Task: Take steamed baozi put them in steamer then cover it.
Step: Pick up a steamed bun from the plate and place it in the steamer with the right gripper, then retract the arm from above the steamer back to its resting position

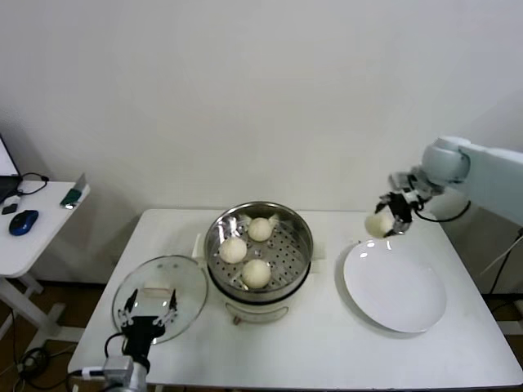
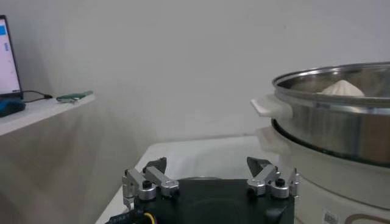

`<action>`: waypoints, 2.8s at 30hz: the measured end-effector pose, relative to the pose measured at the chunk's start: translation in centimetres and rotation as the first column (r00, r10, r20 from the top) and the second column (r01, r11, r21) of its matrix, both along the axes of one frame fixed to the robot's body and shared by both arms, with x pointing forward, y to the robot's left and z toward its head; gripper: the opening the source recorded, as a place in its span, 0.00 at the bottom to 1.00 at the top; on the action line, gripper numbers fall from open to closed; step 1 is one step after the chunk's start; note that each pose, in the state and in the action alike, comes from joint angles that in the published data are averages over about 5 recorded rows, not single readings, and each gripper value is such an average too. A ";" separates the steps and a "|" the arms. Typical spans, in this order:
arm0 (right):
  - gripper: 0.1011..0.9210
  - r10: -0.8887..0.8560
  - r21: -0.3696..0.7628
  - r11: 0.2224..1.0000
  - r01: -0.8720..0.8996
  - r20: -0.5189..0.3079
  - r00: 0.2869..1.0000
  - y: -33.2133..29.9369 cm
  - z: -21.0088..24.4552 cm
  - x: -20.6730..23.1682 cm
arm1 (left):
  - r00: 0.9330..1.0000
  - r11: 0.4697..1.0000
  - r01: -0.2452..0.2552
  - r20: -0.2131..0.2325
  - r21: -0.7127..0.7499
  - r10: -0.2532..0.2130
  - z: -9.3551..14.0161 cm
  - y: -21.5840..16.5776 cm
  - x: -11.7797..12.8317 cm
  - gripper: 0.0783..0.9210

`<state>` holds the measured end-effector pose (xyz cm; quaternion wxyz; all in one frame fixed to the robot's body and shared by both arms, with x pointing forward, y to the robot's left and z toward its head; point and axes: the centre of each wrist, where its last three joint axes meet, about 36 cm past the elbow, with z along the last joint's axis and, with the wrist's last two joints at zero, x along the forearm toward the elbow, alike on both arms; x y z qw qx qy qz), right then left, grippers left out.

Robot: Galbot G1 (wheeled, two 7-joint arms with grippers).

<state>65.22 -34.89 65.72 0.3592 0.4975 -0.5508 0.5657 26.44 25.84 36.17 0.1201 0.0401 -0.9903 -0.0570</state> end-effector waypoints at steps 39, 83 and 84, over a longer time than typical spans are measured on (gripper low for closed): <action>0.75 0.041 0.034 0.999 -0.039 -0.053 0.998 22.5 -5.9 -4.1 | 1.000 1.000 0.004 0.008 -0.003 -0.004 -0.1 0.1 0.1 0.88; 0.88 -0.583 0.879 0.464 0.109 0.210 0.785 9.6 -4.2 -3.8 | 0.999 0.999 0.036 0.027 -0.020 -0.036 0.4 0.6 0.7 0.88; 0.88 -0.606 0.889 0.444 0.107 0.211 0.767 8.7 -4.9 -4.3 | 0.999 0.999 0.039 0.028 -0.017 -0.038 0.3 0.6 0.8 0.88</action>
